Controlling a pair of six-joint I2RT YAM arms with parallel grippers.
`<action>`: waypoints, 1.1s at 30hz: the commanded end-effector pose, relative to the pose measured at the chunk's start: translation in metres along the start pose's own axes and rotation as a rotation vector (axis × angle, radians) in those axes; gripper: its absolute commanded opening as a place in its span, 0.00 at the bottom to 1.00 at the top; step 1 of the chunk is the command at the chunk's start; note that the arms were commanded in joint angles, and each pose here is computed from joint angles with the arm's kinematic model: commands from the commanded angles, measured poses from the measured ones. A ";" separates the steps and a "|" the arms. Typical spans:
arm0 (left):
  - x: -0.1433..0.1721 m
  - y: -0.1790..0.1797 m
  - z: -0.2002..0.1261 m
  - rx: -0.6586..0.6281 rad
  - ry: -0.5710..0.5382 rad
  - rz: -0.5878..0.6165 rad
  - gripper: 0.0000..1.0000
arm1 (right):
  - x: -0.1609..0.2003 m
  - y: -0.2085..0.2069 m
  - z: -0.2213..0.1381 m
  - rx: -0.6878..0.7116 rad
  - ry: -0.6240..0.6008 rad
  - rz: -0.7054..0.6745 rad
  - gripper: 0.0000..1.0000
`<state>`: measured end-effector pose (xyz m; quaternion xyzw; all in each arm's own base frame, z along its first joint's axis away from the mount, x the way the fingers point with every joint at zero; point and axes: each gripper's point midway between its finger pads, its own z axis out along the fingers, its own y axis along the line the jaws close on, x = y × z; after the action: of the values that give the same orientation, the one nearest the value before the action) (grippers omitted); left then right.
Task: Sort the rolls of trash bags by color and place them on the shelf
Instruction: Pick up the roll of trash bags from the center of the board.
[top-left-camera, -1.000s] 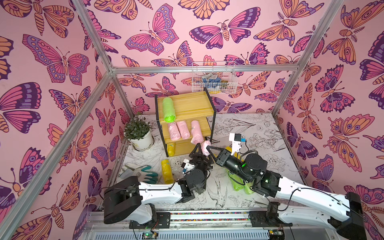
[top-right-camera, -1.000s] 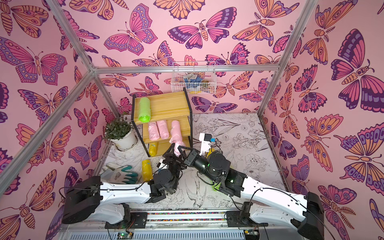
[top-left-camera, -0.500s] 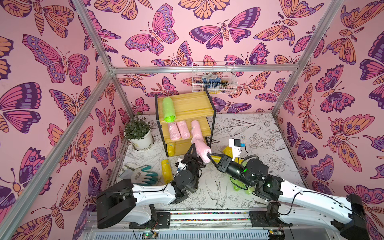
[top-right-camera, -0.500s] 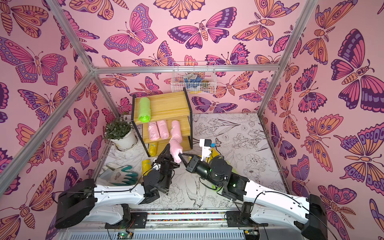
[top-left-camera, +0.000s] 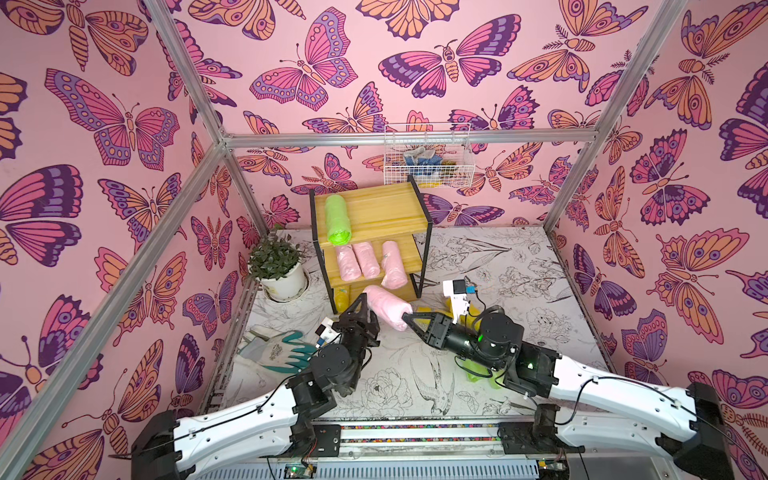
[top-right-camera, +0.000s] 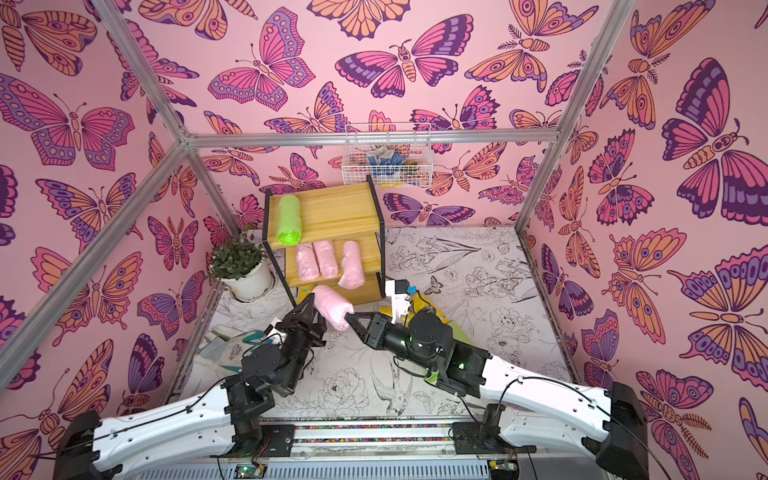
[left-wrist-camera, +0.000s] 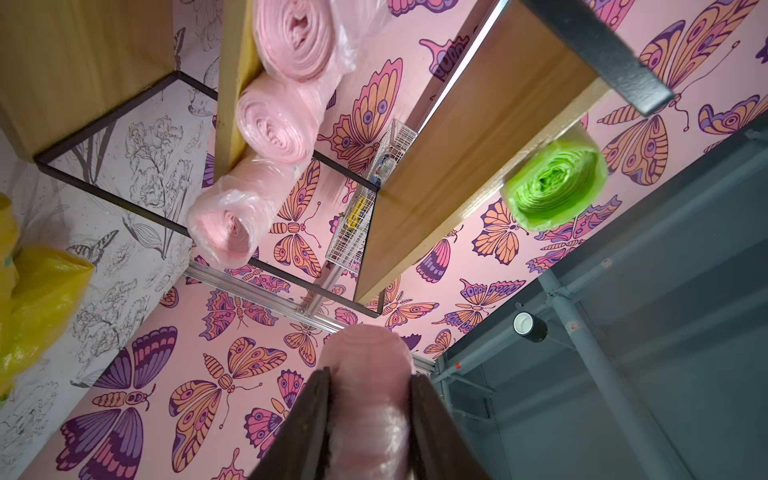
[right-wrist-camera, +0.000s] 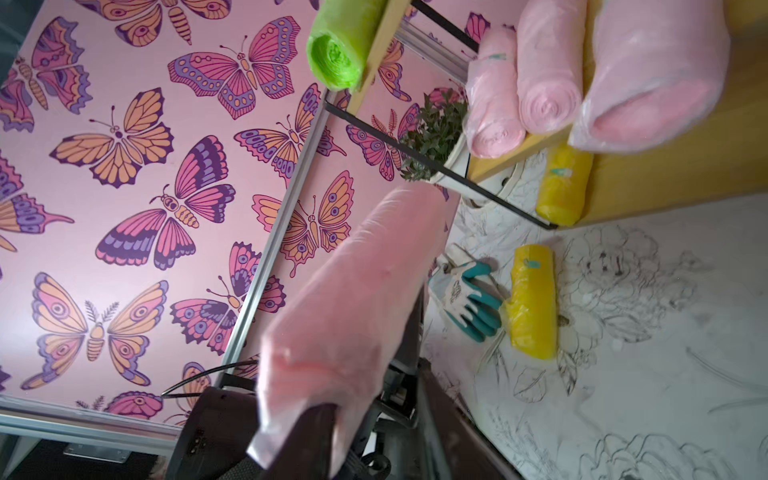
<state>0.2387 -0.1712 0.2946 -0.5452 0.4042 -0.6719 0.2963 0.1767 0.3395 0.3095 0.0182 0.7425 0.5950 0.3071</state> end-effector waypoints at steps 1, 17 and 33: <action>0.003 -0.018 -0.007 0.027 0.037 -0.020 0.00 | 0.019 -0.038 0.003 0.156 0.081 -0.018 0.64; -0.002 -0.017 -0.009 0.022 0.024 0.038 0.00 | 0.013 0.003 -0.023 0.067 0.106 -0.043 0.74; -0.003 -0.024 -0.012 0.014 0.015 0.143 0.00 | 0.008 0.071 -0.001 -0.049 0.050 -0.017 0.85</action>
<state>0.2304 -0.1583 0.2981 -0.5161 0.4444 -0.6505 0.3362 0.1424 0.3587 0.3541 -0.0236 0.7458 0.6045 0.2789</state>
